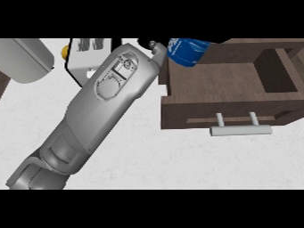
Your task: Pick up the can, place it into the drawer and close the drawer
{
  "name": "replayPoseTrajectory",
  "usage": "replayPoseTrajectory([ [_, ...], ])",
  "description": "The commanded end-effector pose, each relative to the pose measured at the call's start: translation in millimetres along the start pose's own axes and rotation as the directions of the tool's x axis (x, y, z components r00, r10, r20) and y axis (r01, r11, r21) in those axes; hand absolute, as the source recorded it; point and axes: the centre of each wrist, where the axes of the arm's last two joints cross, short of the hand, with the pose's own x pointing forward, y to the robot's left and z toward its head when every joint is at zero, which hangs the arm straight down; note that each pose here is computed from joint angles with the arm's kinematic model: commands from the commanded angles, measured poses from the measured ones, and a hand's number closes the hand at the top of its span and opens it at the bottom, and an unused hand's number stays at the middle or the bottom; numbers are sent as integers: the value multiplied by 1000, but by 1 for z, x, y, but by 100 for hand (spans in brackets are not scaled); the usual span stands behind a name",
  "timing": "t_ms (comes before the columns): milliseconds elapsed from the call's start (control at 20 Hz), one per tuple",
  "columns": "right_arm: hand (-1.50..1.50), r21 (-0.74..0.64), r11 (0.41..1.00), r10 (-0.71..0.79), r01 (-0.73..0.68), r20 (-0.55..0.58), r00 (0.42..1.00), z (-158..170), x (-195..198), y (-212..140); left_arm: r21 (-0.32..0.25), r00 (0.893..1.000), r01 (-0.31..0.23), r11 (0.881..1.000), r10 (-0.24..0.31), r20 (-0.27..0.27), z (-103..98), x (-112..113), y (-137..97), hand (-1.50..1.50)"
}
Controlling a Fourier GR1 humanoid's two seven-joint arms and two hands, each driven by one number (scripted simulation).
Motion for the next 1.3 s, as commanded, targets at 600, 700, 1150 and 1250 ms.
replayPoseTrajectory([
  [600, -150, 31, 1000, -2, 2, -1, 1000, -12, -3, 21, 15, 995, 94, 995, -94, -31, -24, 12, -34, 150],
  [700, -150, 6, 1000, 18, -18, -1, 1000, -16, -18, 1, -7, 994, 92, 996, -92, -54, -23, 3, -33, 150],
  [1150, -150, 46, 999, 3, -4, 12, 1000, -22, -2, 8, 47, 987, 159, 986, -156, -48, -26, -33, -24, 150],
  [1250, -150, 41, 999, -7, 6, 27, 1000, -28, -7, 15, 52, 984, 168, 984, -165, -66, -26, -34, -25, 150],
])
